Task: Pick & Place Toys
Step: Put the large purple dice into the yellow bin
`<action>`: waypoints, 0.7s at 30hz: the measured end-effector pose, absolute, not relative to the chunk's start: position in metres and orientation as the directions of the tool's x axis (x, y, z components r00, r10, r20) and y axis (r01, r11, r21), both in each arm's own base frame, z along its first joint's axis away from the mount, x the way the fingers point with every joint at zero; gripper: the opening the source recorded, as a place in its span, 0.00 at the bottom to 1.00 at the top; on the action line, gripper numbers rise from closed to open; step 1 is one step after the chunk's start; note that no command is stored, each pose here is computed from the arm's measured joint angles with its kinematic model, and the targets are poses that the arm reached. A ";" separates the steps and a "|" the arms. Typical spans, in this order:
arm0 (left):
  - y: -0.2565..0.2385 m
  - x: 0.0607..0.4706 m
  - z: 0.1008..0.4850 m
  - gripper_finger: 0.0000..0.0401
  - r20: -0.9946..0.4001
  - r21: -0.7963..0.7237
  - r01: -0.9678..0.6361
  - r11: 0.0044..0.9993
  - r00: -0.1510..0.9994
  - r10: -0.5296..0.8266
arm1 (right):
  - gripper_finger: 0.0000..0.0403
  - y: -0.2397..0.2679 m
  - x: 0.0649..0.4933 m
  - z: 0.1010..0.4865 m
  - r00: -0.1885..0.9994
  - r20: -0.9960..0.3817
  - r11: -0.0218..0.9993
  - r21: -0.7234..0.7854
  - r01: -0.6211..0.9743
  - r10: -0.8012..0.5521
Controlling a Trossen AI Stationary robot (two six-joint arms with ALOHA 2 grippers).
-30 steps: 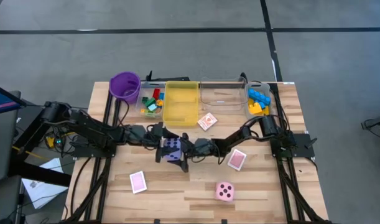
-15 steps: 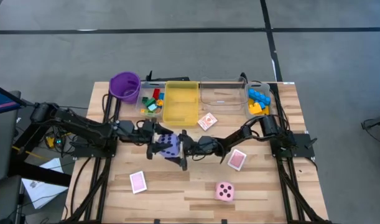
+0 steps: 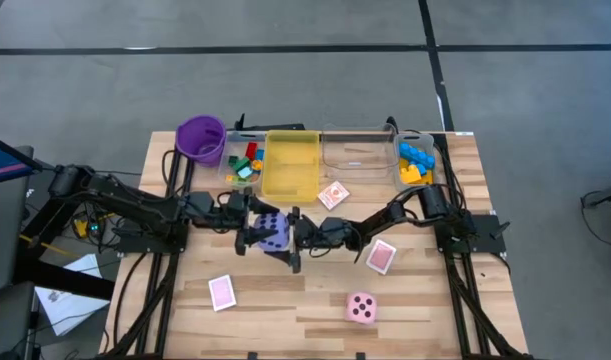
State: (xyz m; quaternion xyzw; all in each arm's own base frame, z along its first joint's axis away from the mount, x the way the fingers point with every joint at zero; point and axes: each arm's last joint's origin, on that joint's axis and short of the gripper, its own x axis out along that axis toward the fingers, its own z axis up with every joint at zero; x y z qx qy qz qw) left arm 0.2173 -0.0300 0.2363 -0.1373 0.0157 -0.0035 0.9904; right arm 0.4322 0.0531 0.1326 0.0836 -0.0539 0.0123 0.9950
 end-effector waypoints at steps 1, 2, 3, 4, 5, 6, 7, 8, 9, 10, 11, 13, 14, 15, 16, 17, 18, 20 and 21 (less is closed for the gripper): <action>-0.030 0.218 0.238 0.75 -0.026 -0.262 0.006 0.965 1.000 -0.013 | 0.90 0.053 0.432 0.133 0.994 0.110 0.986 0.165 -0.034 0.016; -0.030 0.218 0.240 0.75 -0.021 -0.254 0.008 0.967 1.000 -0.013 | 0.90 0.053 0.432 0.133 0.994 0.113 0.986 0.164 -0.034 0.016; -0.030 0.219 0.242 0.75 -0.016 -0.242 0.010 0.970 1.000 -0.014 | 0.90 0.053 0.432 0.134 0.993 0.116 0.986 0.164 -0.035 0.016; -0.030 0.220 0.244 0.75 -0.009 -0.233 0.011 0.972 1.000 -0.014 | 0.90 0.053 0.432 0.135 0.993 0.118 0.986 0.165 -0.035 0.015; -0.031 0.220 0.247 0.75 -0.003 -0.220 0.010 0.975 1.000 -0.010 | 0.90 0.053 0.432 0.135 0.993 0.119 0.986 0.165 -0.034 0.014; -0.030 0.221 0.249 0.75 0.006 -0.209 0.007 0.978 1.000 -0.006 | 0.90 0.053 0.432 0.135 0.993 0.118 0.986 0.165 -0.034 0.014; -0.030 0.221 0.251 0.75 0.014 -0.198 0.004 0.980 1.000 -0.001 | 0.90 0.053 0.432 0.135 0.993 0.115 0.986 0.164 -0.033 0.014; -0.030 0.222 0.254 0.75 0.021 -0.189 0.000 0.982 1.000 0.004 | 0.90 0.053 0.432 0.134 0.993 0.113 0.986 0.161 -0.032 0.014; -0.030 0.222 0.256 0.75 0.030 -0.182 -0.002 0.983 1.000 0.007 | 0.90 0.053 0.433 0.134 0.994 0.113 0.987 0.160 -0.032 0.014; -0.030 0.223 0.259 0.75 0.039 -0.171 -0.004 0.985 0.999 0.010 | 0.90 0.053 0.433 0.134 0.994 0.113 0.987 0.160 -0.032 0.014; -0.030 0.223 0.262 0.75 0.048 -0.164 -0.003 0.986 0.999 0.011 | 0.90 0.053 0.433 0.134 0.994 0.111 0.987 0.160 -0.032 0.014; -0.030 0.224 0.265 0.75 0.060 -0.150 -0.002 0.989 0.998 0.011 | 0.90 0.053 0.433 0.134 0.994 0.107 0.987 0.157 -0.032 0.015; -0.031 0.224 0.267 0.75 0.065 -0.144 -0.002 0.990 0.998 0.011 | 0.90 0.053 0.433 0.133 0.994 0.106 0.987 0.157 -0.032 0.015; -0.031 0.225 0.269 0.75 0.070 -0.139 -0.002 0.990 0.997 0.012 | 0.90 0.053 0.433 0.133 0.994 0.106 0.987 0.157 -0.032 0.015; -0.031 0.225 0.271 0.75 0.076 -0.130 -0.002 0.992 0.997 0.012 | 0.90 0.053 0.433 0.133 0.994 0.106 0.987 0.157 -0.032 0.015; -0.031 0.225 0.273 0.75 0.083 -0.124 -0.002 0.992 0.996 0.012 | 0.90 0.053 0.433 0.133 0.994 0.106 0.987 0.157 -0.032 0.015; -0.031 0.226 0.274 0.75 0.089 -0.123 -0.001 0.992 0.996 0.012 | 0.90 0.053 0.433 0.133 0.994 0.105 0.987 0.157 -0.032 0.015; -0.031 0.226 0.277 0.75 0.097 -0.123 -0.001 0.992 0.995 0.013 | 0.90 0.053 0.433 0.133 0.994 0.104 0.987 0.159 -0.032 0.015; -0.031 0.226 0.278 0.75 0.101 -0.117 -0.001 0.993 0.995 0.013 | 0.90 0.053 0.432 0.132 0.994 0.104 0.987 0.160 -0.032 0.016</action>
